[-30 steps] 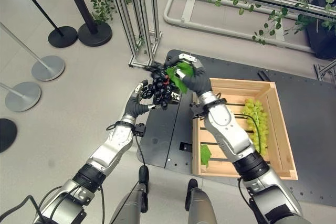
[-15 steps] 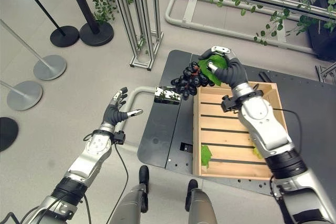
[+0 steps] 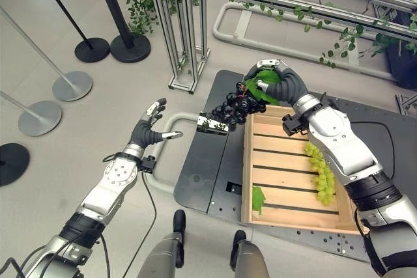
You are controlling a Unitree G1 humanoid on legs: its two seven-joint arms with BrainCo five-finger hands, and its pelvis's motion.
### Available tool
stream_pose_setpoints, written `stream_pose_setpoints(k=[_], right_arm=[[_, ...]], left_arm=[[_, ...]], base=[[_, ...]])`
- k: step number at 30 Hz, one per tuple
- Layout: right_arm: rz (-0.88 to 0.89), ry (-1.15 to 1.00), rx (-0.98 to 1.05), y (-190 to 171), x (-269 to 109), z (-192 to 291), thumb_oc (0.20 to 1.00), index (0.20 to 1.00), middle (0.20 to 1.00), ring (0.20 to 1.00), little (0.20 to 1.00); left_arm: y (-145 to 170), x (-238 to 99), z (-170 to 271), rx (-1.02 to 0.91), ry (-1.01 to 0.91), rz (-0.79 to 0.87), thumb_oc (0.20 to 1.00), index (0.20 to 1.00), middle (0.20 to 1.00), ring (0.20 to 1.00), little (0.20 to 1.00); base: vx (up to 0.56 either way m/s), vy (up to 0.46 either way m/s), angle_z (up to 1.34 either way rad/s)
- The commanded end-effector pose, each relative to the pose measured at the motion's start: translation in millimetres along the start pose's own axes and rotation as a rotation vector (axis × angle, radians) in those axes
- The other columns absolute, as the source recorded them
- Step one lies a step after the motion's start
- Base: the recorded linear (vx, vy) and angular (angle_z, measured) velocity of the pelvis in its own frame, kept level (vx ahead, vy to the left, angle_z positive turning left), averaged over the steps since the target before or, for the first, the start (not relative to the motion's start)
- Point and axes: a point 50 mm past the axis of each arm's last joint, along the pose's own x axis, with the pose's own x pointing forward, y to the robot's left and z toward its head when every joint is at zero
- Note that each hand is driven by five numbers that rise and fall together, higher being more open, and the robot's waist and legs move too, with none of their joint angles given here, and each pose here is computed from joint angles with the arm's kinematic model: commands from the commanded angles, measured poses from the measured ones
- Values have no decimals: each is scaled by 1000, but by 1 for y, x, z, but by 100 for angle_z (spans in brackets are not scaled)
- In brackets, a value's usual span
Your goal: Pick up the fruits from the basket on one side to the basket on the other side
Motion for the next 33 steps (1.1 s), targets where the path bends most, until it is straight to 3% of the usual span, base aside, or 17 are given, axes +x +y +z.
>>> stream_pose_setpoints(k=[1, 10, 17, 33], right_arm=[[-42, -136, 51, 3, 15, 23, 200, 200, 200, 200, 200], [124, -108, -51, 6, 23, 36, 200, 200, 200, 200, 200], [413, -34, -131, 14, 21, 52, 200, 200, 200, 200, 200], [405, -68, -132, 18, 22, 54, 200, 200, 200, 200, 200]], left_arm=[[-15, 9, 14, -6, -83, -29, 1000, 1000, 1000, 1000, 1000], [-28, 22, 29, 160, -151, -138, 1000, 1000, 1000, 1000, 1000], [-21, 19, 30, 1, -129, -310, 1000, 1000, 1000, 1000, 1000], [-26, 27, 35, -82, -131, -279, 1000, 1000, 1000, 1000, 1000]], base=[[0, 0, 0], [0, 0, 0], [0, 0, 0], [0, 0, 0]])
